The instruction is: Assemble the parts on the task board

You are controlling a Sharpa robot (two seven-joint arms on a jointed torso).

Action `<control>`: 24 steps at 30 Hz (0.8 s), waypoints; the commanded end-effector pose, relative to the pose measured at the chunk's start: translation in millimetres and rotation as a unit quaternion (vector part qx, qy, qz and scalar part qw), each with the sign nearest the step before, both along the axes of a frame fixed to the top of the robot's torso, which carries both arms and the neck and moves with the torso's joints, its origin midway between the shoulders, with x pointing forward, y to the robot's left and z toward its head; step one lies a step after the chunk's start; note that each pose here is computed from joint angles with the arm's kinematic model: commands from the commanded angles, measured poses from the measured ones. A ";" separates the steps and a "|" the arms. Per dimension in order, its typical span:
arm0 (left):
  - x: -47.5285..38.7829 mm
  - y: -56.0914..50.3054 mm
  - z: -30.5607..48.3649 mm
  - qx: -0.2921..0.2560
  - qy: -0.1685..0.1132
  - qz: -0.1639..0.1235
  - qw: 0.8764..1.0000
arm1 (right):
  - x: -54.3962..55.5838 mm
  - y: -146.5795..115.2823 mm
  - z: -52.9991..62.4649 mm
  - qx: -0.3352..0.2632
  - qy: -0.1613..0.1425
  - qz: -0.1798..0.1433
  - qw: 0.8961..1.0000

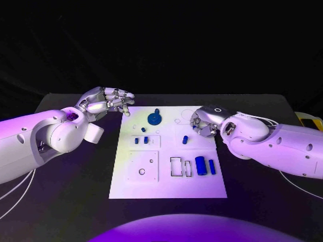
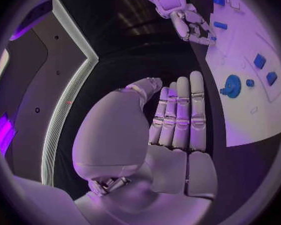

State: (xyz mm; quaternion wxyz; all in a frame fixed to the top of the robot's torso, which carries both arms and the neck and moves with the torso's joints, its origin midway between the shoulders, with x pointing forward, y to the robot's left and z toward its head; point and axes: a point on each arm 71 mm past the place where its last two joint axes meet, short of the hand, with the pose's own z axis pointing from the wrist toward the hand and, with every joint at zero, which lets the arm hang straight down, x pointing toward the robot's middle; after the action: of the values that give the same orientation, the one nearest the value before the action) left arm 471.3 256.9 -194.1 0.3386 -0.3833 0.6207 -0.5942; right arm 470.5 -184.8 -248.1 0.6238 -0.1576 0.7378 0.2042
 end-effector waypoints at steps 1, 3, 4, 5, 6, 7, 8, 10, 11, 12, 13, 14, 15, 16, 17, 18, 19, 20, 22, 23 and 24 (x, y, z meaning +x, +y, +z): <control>-0.3 -1.8 0.9 -0.008 0.000 -0.008 1.000 | 0.0 0.4 4.0 0.009 -0.017 -0.003 1.000; -0.2 -1.5 0.8 -0.008 0.000 -0.008 1.000 | -1.1 0.9 5.1 0.013 -0.020 -0.001 1.000; -0.1 -1.4 0.8 -0.008 0.000 -0.008 1.000 | -1.6 1.1 5.6 0.015 -0.022 -0.001 1.000; -0.1 -1.3 0.8 -0.008 0.000 -0.008 1.000 | -2.1 1.3 6.2 0.017 -0.023 0.000 1.000; 0.0 -1.3 0.8 -0.008 0.000 -0.008 1.000 | -2.7 1.5 7.0 0.020 -0.026 0.001 0.999; 0.1 -1.2 0.7 -0.007 0.000 -0.008 1.000 | -3.2 1.6 7.7 0.022 -0.028 0.002 0.999; 0.1 -1.2 0.7 -0.007 0.000 -0.008 1.000 | -3.6 1.7 8.6 0.025 -0.030 0.002 0.999; 0.3 -1.0 0.6 -0.007 0.000 -0.007 1.000 | -4.4 1.9 10.8 0.030 -0.036 0.003 0.999; 0.3 -0.9 0.6 -0.007 0.000 -0.007 1.000 | -4.6 1.9 11.9 0.032 -0.038 0.003 0.999; 0.4 -0.8 0.6 -0.007 0.000 -0.007 1.000 | -4.6 1.9 12.9 0.034 -0.040 0.003 0.999; 0.5 -0.5 0.5 -0.007 0.000 -0.007 1.000 | -4.7 1.7 14.8 0.037 -0.043 0.003 0.998; 0.6 -0.4 0.4 -0.007 0.000 -0.007 1.000 | -4.8 1.5 16.2 0.039 -0.045 0.003 0.998; 0.8 -0.2 0.4 -0.007 0.000 -0.006 1.000 | -4.9 1.1 17.7 0.041 -0.047 0.003 0.998; 0.8 0.0 0.4 -0.007 0.000 -0.006 1.000 | -5.2 0.5 19.8 0.044 -0.050 0.003 0.998; 0.9 0.1 0.3 -0.007 0.000 -0.006 1.000 | -5.8 -0.3 22.0 0.048 -0.052 0.002 0.998; 1.0 0.1 0.3 -0.007 0.000 -0.006 1.000 | -6.5 -1.0 24.0 0.052 -0.053 0.001 0.997; 1.0 0.2 0.3 -0.007 0.000 -0.006 1.000 | -7.6 -1.7 26.6 0.057 -0.054 0.000 0.997; 1.0 0.5 0.3 -0.007 0.000 -0.006 1.000 | -9.7 -2.3 30.4 0.065 -0.055 0.000 0.996; 1.1 0.8 0.3 -0.006 0.000 -0.005 1.000 | -13.1 -1.3 34.6 0.074 -0.055 0.002 0.996; 1.1 0.9 0.3 -0.006 -0.001 -0.005 1.000 | -15.8 0.2 37.1 0.080 -0.055 0.005 0.995; 1.2 1.0 0.2 -0.006 -0.001 -0.005 1.000 | -18.1 2.0 38.9 0.085 -0.054 0.008 0.995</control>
State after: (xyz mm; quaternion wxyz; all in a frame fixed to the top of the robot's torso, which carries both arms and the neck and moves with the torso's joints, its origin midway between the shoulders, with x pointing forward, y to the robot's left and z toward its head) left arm 472.8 259.8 -194.9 0.3404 -0.3846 0.6207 -0.5924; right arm 455.5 -186.2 -213.3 0.6659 -0.1318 0.6916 0.2468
